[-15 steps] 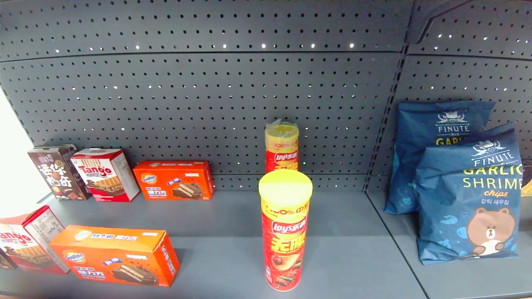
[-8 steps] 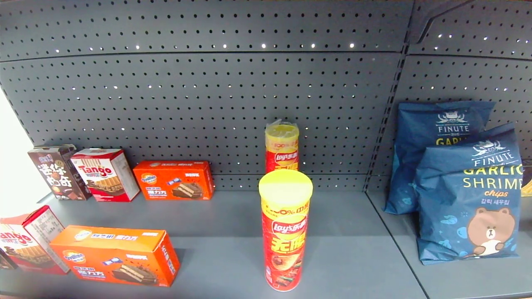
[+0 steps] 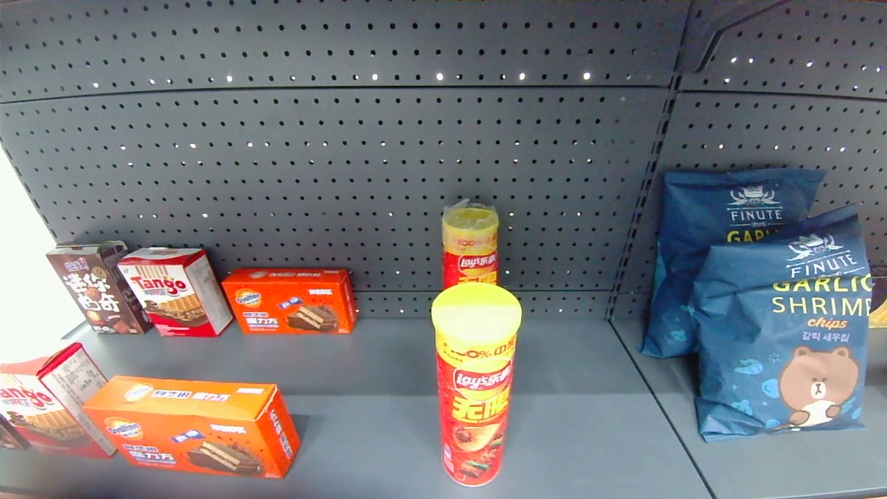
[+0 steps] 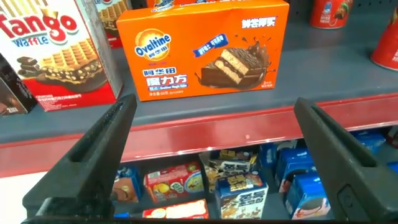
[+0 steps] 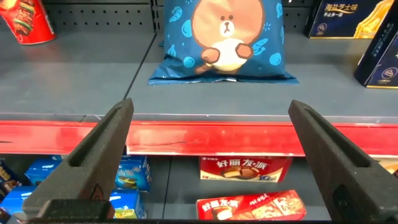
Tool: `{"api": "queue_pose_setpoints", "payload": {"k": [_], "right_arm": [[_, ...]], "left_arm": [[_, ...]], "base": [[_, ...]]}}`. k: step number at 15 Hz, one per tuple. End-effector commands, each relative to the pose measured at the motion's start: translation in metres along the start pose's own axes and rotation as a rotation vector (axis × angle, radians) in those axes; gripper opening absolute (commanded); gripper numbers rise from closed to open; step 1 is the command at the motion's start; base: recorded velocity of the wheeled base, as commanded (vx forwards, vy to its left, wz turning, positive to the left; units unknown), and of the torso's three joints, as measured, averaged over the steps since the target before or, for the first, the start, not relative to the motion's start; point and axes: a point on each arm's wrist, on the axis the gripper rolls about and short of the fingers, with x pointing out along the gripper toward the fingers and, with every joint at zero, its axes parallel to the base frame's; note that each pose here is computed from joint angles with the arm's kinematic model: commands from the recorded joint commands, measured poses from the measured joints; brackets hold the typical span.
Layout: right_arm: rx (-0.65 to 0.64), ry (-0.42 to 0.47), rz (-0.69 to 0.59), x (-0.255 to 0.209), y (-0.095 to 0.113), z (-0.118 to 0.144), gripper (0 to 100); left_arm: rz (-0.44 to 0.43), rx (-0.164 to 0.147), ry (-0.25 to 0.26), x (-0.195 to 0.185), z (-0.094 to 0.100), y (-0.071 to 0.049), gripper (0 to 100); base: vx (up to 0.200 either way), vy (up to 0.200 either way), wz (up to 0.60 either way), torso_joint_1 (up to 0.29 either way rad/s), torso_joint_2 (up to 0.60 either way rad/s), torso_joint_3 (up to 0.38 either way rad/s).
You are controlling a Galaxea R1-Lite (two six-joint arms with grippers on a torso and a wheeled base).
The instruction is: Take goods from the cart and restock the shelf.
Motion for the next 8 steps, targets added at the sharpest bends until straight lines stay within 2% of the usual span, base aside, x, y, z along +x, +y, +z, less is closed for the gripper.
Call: {"api": "queue_pose_setpoints", "payload": {"k": [1,2,3,5,8], "right_arm": [[0.000,0.001,0.002,0.0001,0.0000,0.0001,100],[0.000,0.001,0.002,0.0001,0.0000,0.0001,100],[0.000,0.001,0.002,0.0001,0.0000,0.0001,100],[0.000,0.001,0.002,0.0001,0.0000,0.0001,100],[0.000,0.001,0.002,0.0001,0.0000,0.0001,100]], "left_arm": [[0.012,-0.012,-0.001,-0.0001,0.0000,0.0002,100],[0.011,-0.009,-0.001,-0.0001,0.0000,0.0002,100],[0.009,-0.003,-0.001,-0.0001,0.0000,0.0002,100],[0.012,-0.012,-0.001,-0.0001,0.0000,0.0002,100],[0.011,-0.009,-0.001,-0.0001,0.0000,0.0002,100]], "base": [[0.000,0.000,0.00,0.000,0.00,0.000],[0.000,0.000,0.00,0.000,0.00,0.000],[0.000,0.200,0.00,0.002,0.01,0.002],[0.000,0.200,0.00,0.002,0.00,0.005],[0.000,0.000,0.00,0.000,0.00,0.000]]}}
